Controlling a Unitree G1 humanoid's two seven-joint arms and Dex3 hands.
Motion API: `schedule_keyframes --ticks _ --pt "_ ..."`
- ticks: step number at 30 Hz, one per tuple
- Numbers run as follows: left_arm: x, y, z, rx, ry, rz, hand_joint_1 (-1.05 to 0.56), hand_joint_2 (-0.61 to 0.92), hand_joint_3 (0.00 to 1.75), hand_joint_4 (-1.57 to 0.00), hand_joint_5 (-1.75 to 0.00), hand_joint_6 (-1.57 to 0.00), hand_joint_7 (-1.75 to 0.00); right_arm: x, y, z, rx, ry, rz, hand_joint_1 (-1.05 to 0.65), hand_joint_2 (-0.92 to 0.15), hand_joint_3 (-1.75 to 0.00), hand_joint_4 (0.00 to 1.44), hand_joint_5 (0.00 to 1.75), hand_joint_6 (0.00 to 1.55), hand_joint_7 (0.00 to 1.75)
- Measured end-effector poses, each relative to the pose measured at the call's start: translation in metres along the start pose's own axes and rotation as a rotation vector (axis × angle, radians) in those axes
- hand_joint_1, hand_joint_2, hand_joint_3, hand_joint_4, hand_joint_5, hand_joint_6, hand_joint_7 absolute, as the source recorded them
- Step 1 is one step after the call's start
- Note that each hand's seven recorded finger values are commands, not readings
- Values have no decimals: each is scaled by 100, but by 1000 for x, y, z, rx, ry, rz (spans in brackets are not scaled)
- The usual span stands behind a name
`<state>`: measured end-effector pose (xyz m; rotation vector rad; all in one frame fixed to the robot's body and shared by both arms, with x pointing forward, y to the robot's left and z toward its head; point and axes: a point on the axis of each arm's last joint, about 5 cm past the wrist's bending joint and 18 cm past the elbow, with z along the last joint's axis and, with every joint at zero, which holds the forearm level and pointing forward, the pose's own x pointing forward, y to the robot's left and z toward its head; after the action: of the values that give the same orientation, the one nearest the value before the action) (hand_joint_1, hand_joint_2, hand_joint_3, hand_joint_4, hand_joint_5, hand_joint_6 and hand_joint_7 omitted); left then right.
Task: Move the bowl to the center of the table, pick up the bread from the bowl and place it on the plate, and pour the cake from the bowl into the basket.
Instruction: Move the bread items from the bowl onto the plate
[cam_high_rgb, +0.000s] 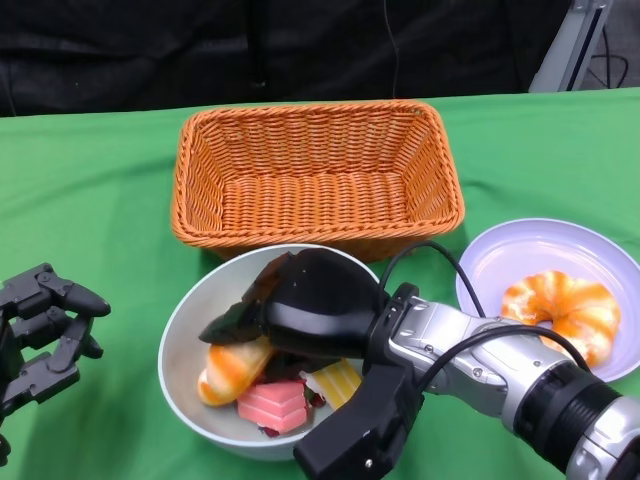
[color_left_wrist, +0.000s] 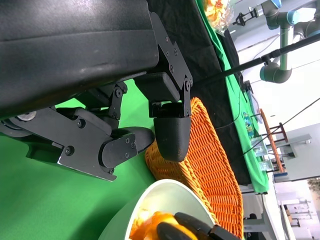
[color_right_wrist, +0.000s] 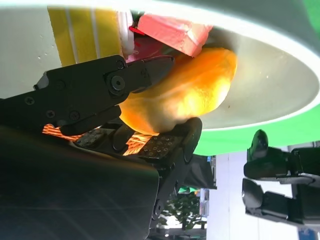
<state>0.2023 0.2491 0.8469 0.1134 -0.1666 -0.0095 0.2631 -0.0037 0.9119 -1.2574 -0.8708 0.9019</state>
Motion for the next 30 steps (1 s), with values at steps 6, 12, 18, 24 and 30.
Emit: schedule_keyframes --ticks 6,12,18,24,30 --pt "0 0 0 2 0 -3 -4 65 86 -80 -139 -82 -106 -2 3 -1 23 1 -20 -34 -87 0 93 69 112 2" --pt "0 -1 0 7 -6 -9 -6 67 83 -80 -139 -83 -107 -13 6 -2 100 2 -163 -32 -90 0 63 136 117 5" --pt "0 -1 0 10 -7 -12 -7 68 82 -80 -138 -83 -107 -30 6 -3 273 50 -362 -32 -92 -5 58 146 115 8" --pt "1 -2 0 12 -8 -18 -6 68 81 -79 -139 -83 -107 -38 -3 -4 397 95 -491 -27 -92 -5 62 140 98 45" --pt "-1 -1 -2 16 6 -17 -6 66 82 -78 -140 -82 -109 -63 -28 -5 666 165 -727 -23 -91 -2 67 134 80 81"
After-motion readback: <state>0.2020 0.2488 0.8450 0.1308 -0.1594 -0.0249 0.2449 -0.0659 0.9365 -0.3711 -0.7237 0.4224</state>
